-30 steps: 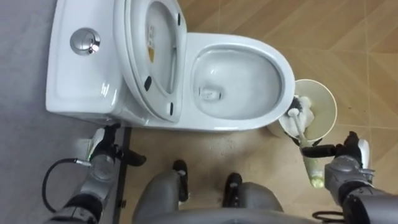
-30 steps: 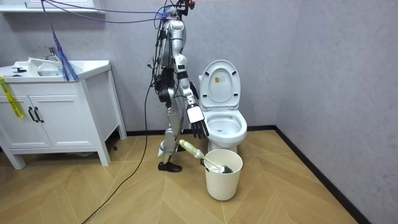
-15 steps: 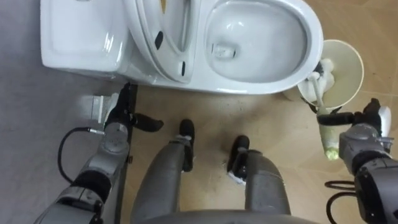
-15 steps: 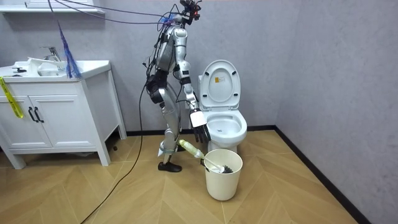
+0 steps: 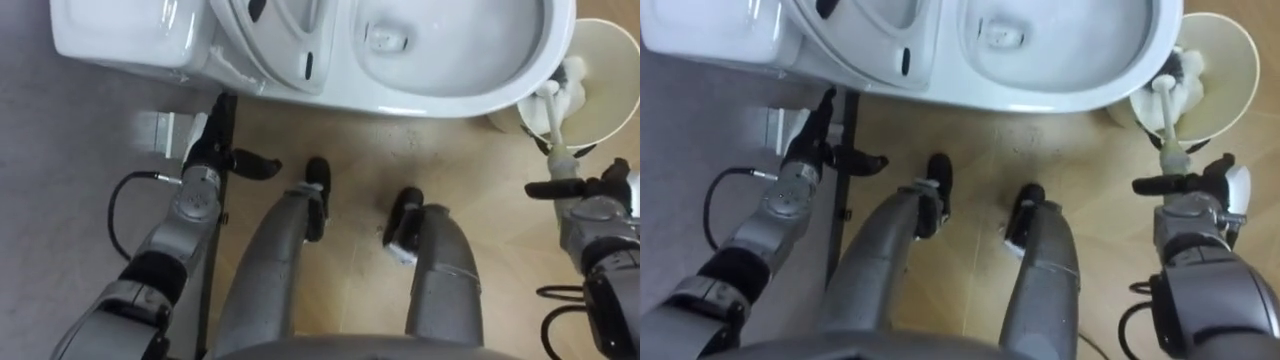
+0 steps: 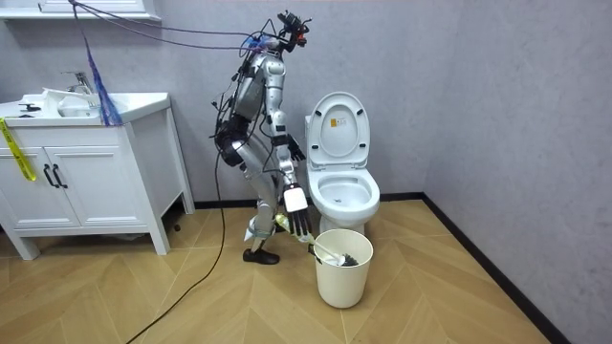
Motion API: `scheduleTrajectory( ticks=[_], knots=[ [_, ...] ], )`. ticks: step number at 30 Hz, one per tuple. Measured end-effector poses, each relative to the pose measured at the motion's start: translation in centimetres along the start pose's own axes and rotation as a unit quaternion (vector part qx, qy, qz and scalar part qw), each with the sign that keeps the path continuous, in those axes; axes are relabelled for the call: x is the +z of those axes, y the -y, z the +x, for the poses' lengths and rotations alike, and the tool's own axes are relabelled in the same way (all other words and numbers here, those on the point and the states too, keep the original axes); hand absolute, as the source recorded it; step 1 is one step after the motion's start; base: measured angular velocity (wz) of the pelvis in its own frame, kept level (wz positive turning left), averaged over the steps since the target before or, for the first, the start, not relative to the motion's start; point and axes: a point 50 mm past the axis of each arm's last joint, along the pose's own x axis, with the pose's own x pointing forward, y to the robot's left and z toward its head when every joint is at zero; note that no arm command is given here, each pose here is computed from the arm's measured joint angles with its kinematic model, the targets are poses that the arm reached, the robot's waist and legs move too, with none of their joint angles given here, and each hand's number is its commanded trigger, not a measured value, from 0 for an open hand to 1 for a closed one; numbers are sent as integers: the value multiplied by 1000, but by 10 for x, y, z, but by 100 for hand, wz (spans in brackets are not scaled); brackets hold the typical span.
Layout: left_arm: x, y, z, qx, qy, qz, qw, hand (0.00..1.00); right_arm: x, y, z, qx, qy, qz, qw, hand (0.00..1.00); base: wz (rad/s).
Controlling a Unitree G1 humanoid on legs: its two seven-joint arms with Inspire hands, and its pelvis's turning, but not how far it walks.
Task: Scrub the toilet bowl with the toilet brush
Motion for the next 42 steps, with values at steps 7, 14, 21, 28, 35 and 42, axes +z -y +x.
scheduleTrajectory(
  ticks=[7, 14, 21, 28, 35, 42],
  knots=[
    [3, 5, -6, -10, 17, -4, 1000, 0, -2, -2, -1, 8, -1, 7, 1000, 0, 1],
    [8, 6, -5, -12, 25, -3, 1000, 0, -2, -3, -1, 10, 5, 0, 1000, 7, -1],
    [11, 8, -5, -16, 31, -5, 999, 0, 0, -5, -2, 24, 16, -12, 999, 100, 0],
    [12, 15, -7, -34, 35, -3, 999, 0, -3, -5, -1, 33, 2, 3, 999, 100, 0],
    [12, 16, -8, -38, 35, 2, 999, 0, -10, -4, -2, 38, -21, 20, 999, 100, 0],
    [11, 16, -8, -38, 32, -5, 999, 0, -11, -5, -2, 45, -23, 29, 998, 100, 0]
  ],
)
